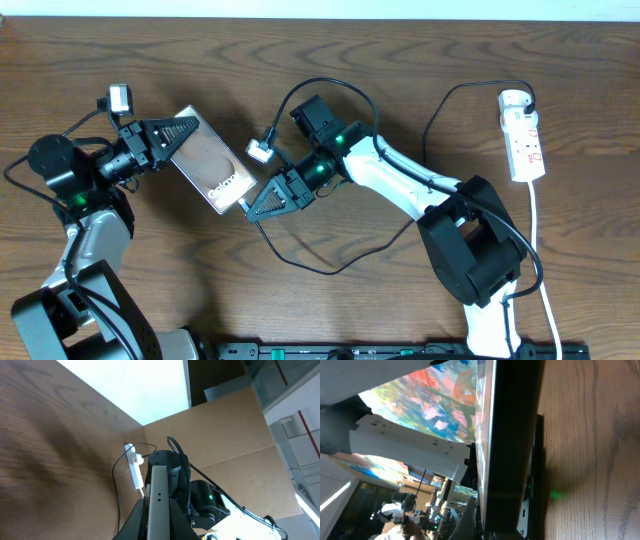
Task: Plug charger to phone and switch on socket
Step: 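Align and push the connector into the phone held by the left gripper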
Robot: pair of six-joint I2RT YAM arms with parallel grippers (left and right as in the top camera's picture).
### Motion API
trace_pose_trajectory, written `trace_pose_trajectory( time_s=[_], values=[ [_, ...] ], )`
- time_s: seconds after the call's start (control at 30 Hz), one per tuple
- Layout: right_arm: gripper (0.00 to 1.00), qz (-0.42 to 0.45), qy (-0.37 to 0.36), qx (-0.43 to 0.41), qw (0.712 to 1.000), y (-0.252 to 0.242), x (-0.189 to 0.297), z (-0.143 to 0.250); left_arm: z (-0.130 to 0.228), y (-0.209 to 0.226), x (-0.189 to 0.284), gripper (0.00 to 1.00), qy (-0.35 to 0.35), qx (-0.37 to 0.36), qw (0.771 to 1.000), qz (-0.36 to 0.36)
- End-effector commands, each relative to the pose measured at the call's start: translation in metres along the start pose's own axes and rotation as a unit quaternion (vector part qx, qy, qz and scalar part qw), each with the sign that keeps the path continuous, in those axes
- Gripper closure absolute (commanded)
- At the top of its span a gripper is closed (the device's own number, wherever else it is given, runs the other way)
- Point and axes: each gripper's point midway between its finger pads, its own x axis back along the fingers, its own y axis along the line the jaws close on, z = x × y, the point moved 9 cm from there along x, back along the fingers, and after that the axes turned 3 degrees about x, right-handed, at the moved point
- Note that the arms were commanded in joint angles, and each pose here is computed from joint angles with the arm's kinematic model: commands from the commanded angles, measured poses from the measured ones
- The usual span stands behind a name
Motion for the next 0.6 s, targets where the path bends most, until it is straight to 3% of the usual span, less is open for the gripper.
trace_pose_trajectory(
  time_s=[0.0, 0.57],
  values=[
    [0.99, -0.011, -0.004, -0.001, 1.0, 0.001, 0.003, -0.003, 0.0, -0.014, -0.005, 0.93, 0.027, -0.031, 0.999, 0.01],
    [0.99, -0.006, -0.015, 0.004, 1.0, 0.0, 0.013, -0.016, 0.005, -0.018, -0.02, 0.93, 0.05, -0.047, 0.997, 0.02]
  ],
)
